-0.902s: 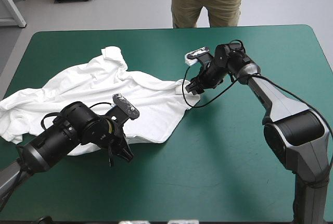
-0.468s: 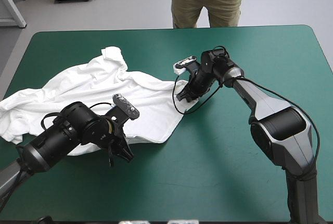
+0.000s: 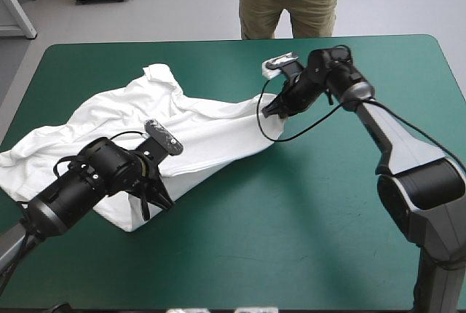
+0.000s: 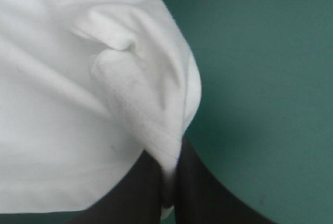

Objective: Fold the cloth

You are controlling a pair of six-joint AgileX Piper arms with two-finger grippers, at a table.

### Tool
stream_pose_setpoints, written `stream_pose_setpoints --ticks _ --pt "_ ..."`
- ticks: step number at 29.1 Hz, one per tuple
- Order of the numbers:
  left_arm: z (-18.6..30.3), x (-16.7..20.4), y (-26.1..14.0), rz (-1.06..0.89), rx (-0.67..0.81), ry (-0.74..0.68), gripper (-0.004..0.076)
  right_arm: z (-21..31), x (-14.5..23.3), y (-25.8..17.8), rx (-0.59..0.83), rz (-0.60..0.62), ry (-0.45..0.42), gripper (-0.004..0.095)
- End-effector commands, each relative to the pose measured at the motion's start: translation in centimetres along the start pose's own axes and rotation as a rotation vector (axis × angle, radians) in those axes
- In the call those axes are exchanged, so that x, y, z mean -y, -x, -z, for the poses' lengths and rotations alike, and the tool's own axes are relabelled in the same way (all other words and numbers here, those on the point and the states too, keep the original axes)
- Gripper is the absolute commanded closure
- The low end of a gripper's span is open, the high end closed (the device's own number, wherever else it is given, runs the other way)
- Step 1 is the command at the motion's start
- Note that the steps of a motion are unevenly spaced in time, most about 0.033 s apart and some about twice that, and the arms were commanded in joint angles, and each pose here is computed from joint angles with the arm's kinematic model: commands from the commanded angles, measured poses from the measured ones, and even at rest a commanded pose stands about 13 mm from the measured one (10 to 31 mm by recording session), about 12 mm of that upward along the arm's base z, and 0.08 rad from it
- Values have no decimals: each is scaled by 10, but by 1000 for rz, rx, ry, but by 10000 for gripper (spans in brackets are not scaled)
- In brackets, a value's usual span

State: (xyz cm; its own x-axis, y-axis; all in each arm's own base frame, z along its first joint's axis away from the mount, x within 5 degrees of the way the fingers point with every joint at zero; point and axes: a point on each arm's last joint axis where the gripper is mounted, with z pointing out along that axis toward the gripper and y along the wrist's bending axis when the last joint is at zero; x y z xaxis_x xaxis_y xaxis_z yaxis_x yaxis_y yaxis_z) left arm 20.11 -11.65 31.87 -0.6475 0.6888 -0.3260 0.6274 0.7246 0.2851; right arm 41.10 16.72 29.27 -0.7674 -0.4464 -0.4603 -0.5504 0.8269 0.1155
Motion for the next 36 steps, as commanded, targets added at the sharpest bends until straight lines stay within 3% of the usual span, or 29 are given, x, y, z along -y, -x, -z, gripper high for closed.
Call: stream_pose_setpoints --ticks 1,10,17,25,36 --pt "11 -30 3 65 117 59 729 87 10 3 191 -36 12 925" --pt "42 -130 16 291 338 122 729 222 5 -21 557 -28 -1 925" --pt "134 -169 47 323 603 277 729 310 -32 -47 857 64 -84 925" --pt "272 -156 39 294 991 407 730 418 -83 -78 1198 217 -163 925" --pt "371 -100 -14 197 1332 481 730 508 -143 -143 1487 372 -223 925"
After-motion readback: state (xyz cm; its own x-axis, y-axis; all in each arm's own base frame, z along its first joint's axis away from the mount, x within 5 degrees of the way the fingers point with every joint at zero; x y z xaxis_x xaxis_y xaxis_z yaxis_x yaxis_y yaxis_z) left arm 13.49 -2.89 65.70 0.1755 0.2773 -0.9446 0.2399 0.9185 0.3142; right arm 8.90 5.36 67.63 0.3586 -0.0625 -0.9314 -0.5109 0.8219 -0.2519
